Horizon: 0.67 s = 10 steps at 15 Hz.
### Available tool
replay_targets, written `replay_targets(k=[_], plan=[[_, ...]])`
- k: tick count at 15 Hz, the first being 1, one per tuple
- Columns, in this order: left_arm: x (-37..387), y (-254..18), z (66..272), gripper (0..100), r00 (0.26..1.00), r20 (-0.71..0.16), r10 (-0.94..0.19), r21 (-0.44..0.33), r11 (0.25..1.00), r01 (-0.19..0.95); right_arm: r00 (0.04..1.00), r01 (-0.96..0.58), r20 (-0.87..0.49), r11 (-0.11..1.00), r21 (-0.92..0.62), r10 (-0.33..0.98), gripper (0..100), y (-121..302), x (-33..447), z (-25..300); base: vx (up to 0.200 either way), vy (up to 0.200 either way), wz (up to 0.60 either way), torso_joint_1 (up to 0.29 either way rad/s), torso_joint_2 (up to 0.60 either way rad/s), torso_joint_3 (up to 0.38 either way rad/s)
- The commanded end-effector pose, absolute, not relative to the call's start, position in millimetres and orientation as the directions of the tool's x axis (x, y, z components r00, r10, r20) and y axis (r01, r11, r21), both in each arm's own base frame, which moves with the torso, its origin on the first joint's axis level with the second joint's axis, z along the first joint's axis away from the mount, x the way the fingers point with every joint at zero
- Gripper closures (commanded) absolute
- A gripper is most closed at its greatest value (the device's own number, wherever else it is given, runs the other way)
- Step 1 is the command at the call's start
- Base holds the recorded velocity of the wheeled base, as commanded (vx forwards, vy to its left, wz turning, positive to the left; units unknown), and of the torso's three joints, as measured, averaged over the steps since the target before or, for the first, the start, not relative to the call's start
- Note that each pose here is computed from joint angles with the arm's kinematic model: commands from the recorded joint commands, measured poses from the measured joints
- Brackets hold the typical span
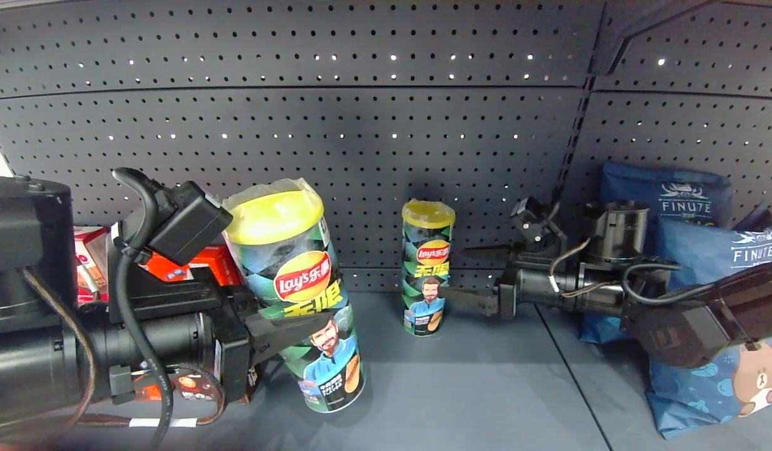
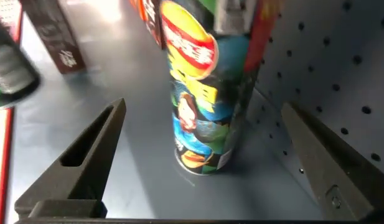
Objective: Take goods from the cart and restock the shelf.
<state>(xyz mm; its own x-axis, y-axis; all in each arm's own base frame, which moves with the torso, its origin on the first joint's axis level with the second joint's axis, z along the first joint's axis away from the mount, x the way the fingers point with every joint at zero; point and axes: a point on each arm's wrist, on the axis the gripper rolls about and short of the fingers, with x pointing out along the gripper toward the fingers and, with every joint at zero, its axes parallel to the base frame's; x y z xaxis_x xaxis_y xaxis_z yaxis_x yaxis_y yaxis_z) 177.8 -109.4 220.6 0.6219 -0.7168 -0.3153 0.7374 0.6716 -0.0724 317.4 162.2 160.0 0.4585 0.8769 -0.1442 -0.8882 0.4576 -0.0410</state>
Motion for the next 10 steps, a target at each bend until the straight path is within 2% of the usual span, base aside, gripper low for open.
replay_targets(k=[1, 10], plan=[[178, -109, 220, 100, 0.622, -0.316, -0.716, -0.073, 0.672, 0.737, 0.455, -0.889, -0.163, 0.457, -0.026, 0.876, 0, 167, 328, 146, 0.000, 0.000, 0.00, 0.000, 0.00, 0.000], [178, -109, 220, 100, 0.623, -0.317, -0.715, -0.074, 0.674, 0.735, 0.430, -0.901, -0.165, 0.433, -0.018, 0.888, 0, 180, 348, 130, 0.000, 0.000, 0.00, 0.000, 0.00, 0.000]])
